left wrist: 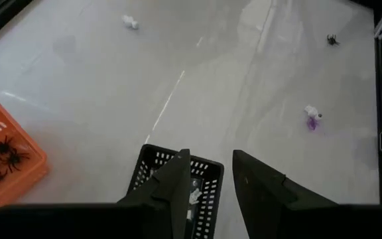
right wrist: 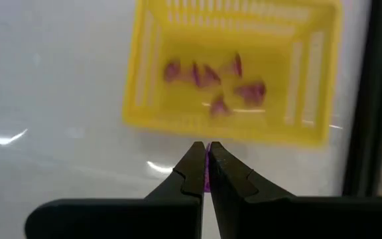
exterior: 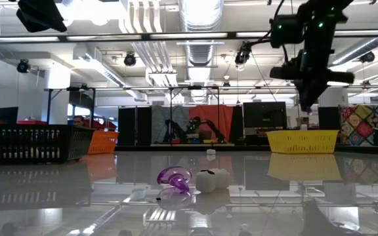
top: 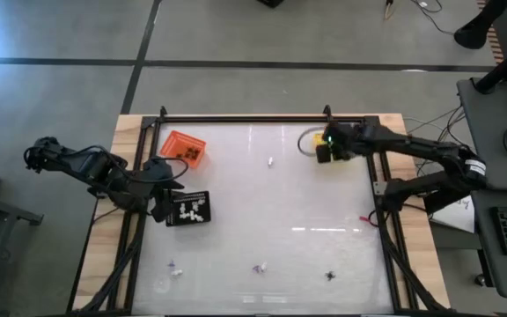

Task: Sort Halloween decoration
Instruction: Put the purple witch hat toy into the yellow bin, then put the white skeleton toy into the black bin

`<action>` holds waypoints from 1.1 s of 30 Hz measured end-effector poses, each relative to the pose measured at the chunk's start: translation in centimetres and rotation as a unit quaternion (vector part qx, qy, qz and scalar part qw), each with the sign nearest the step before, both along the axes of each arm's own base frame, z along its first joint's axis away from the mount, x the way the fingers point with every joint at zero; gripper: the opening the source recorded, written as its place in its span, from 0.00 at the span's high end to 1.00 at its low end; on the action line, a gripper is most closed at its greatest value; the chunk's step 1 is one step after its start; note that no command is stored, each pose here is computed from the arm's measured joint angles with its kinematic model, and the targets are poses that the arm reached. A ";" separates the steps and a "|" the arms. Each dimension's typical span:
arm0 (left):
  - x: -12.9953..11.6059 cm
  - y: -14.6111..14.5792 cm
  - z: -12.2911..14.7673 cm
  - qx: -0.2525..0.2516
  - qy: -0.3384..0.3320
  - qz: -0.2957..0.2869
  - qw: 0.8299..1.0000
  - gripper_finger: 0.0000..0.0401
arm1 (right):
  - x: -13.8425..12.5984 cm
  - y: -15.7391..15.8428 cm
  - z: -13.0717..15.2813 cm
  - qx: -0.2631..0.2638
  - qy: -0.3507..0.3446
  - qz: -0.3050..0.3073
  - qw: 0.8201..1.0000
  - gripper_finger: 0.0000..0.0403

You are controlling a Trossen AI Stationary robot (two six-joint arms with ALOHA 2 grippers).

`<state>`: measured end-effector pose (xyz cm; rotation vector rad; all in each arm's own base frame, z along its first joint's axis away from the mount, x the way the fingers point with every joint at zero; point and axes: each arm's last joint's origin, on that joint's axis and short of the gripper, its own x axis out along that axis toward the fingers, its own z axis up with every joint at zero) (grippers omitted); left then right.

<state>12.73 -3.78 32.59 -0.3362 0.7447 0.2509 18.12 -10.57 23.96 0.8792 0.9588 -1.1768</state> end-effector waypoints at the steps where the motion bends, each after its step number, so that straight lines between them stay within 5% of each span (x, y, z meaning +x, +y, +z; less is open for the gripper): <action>1: 0.0 0.0 0.0 -0.002 0.000 0.002 1.000 0.76 | -0.1 -0.8 -0.1 0.000 -0.007 0.003 1.000 0.98; 8: 0.0 0.0 0.0 -0.018 -0.002 0.018 1.000 0.76 | -1.0 -5.8 -1.5 0.034 -0.046 0.022 0.998 0.98; 13: 0.0 0.0 0.0 -0.033 -0.004 0.033 0.999 0.76 | -1.1 -7.5 -3.7 0.066 -0.011 0.047 0.997 0.98; 23: 0.0 0.0 0.0 -0.038 -0.004 0.038 0.999 0.76 | -0.5 -8.4 -5.5 0.073 0.024 0.110 0.991 0.96; 33: 0.0 0.0 -0.1 -0.064 -0.006 0.064 0.996 0.76 | -0.5 -8.4 -4.5 0.037 0.011 0.141 0.989 0.81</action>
